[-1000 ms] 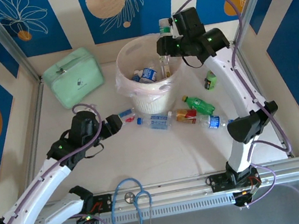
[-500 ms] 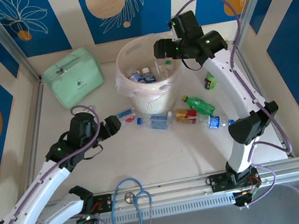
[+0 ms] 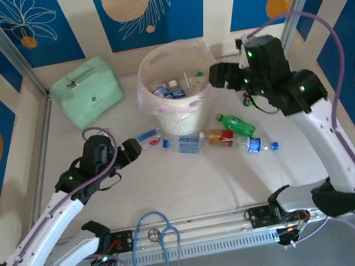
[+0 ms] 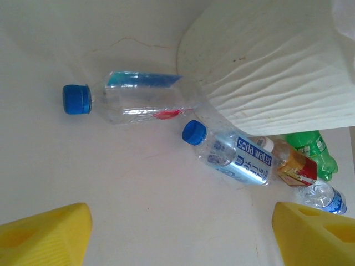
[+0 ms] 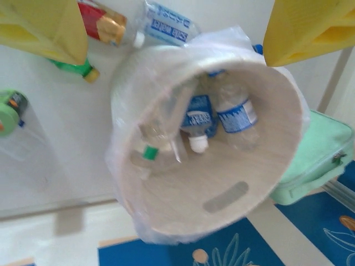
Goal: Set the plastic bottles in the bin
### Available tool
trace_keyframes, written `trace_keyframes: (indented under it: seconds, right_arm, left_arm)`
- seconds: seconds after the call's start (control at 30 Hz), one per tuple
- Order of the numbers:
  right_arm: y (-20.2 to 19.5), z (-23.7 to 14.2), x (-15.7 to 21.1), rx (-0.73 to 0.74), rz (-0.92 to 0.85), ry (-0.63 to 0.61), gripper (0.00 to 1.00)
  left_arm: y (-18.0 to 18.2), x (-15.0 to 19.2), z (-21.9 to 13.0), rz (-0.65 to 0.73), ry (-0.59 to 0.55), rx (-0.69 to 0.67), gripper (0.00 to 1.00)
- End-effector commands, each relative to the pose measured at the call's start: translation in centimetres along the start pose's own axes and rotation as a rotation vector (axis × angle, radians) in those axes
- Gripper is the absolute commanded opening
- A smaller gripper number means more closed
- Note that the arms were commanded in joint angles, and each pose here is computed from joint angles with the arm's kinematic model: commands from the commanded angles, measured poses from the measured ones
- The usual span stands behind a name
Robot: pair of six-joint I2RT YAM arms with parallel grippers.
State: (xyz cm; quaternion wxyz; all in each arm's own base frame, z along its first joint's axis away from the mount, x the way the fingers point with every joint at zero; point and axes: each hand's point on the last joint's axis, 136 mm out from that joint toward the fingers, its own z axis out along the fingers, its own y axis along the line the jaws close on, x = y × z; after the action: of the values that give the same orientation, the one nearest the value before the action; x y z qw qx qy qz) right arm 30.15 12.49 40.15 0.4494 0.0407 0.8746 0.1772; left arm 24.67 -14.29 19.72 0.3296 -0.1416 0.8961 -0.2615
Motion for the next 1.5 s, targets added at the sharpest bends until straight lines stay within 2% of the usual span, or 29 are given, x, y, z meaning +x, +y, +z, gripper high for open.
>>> trace_keyframes:
  seconds: [0.0, 0.17, 0.37, 0.57, 0.77, 1.07, 1.47]
  right_arm:
    - [-3.4, 0.6, 3.3, 0.091, 0.066, 0.059, 0.84]
    - [-8.2, 1.9, 8.1, 0.178, 0.171, 0.174, 0.87]
    - [-13.7, 5.4, 12.9, 0.280, 0.335, 0.316, 0.88]
    - [-17.1, 8.0, 15.8, 0.323, 0.440, 0.387, 0.89]
    - [-18.0, 10.7, 16.4, 0.311, 0.435, 0.440, 0.89]
    - [-18.6, 15.0, 17.5, 0.445, 0.256, 0.549, 0.89]
    - [-16.8, 19.3, 18.7, 0.441, 0.127, 0.651, 0.89]
  left_arm:
    - [0.9, 0.6, 0.1, -0.052, 0.021, -0.010, 0.83]
    - [0.8, 1.1, 0.6, -0.085, 0.036, 0.011, 0.83]
    - [0.2, 0.7, 0.3, -0.073, 0.036, 0.024, 0.83]
    - [0.1, 0.6, 0.1, -0.068, 0.035, 0.026, 0.83]
    - [0.0, 0.5, 0.2, -0.071, 0.036, 0.032, 0.83]
    - [-0.2, 0.5, 0.2, -0.074, 0.038, 0.039, 0.83]
    - [0.3, 0.7, 0.1, -0.070, 0.043, 0.030, 0.83]
